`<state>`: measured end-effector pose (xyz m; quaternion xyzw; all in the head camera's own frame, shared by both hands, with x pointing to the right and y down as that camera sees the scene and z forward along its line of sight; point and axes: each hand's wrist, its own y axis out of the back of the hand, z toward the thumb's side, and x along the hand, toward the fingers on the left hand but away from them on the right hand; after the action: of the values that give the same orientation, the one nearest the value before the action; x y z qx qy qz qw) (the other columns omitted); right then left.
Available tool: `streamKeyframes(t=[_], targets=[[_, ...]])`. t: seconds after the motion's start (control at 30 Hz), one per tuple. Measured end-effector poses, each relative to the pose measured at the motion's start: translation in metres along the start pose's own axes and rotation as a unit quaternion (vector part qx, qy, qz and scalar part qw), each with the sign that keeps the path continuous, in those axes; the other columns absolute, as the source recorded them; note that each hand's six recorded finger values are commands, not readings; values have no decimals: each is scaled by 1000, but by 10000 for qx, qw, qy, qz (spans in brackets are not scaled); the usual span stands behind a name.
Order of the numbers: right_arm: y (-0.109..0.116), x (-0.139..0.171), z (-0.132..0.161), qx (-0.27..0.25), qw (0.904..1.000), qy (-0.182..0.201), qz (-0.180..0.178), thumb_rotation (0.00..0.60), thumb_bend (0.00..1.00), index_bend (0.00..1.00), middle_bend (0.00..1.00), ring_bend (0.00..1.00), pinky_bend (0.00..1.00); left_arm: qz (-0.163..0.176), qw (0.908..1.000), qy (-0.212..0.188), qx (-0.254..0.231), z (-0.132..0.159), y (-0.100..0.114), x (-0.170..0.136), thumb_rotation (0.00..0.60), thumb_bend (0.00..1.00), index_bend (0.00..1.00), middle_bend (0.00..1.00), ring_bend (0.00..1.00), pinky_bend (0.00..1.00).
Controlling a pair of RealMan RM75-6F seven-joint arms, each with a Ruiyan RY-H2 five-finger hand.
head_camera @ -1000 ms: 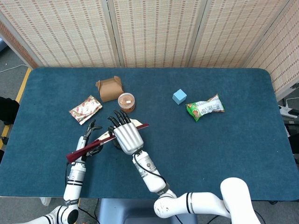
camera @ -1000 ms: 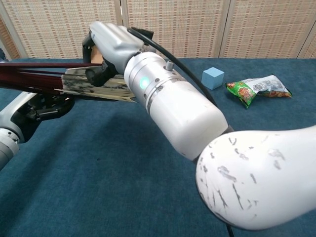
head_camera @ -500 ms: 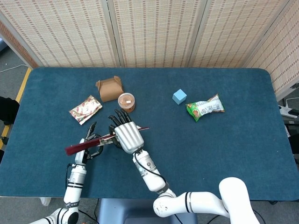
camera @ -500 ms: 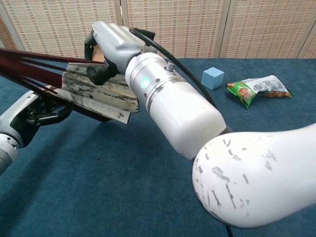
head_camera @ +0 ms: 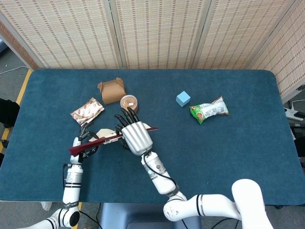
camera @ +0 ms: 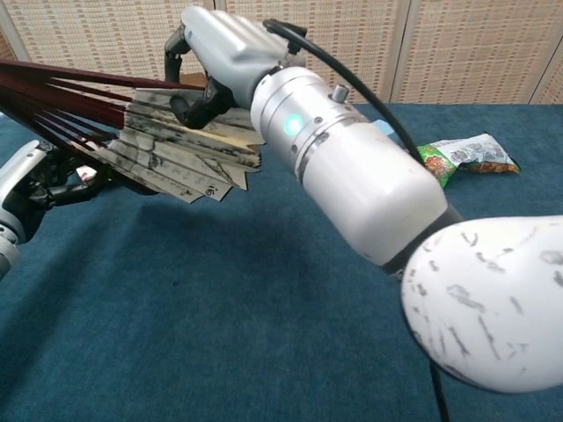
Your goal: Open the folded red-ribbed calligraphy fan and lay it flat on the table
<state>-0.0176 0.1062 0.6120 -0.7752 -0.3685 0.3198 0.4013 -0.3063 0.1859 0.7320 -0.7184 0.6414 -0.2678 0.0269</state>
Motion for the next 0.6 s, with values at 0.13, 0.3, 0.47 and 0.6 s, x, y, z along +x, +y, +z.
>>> streamKeyframes(t=[0.13, 0.3, 0.47, 0.6], targets=[[10, 6, -9, 103, 9999, 40, -75, 600, 713, 704, 177, 0, 31, 102, 9984, -86, 556, -5, 12, 8, 600, 691, 801, 151, 0, 26], [21, 16, -19, 126, 9998, 36, -151, 600, 713, 703, 177, 0, 31, 279, 9937, -215, 1061, -10, 27, 12, 600, 689, 800, 166, 0, 10], [27, 26, -33, 180, 9996, -11, -211, 600, 713, 704, 177, 0, 31, 396, 9886, -207, 1435, -19, 42, 11, 600, 686, 799, 175, 0, 9], [31, 31, -44, 257, 9993, -63, -258, 600, 713, 704, 177, 0, 31, 522, 9860, -200, 1571, -23, 53, 10, 600, 688, 799, 184, 0, 9]])
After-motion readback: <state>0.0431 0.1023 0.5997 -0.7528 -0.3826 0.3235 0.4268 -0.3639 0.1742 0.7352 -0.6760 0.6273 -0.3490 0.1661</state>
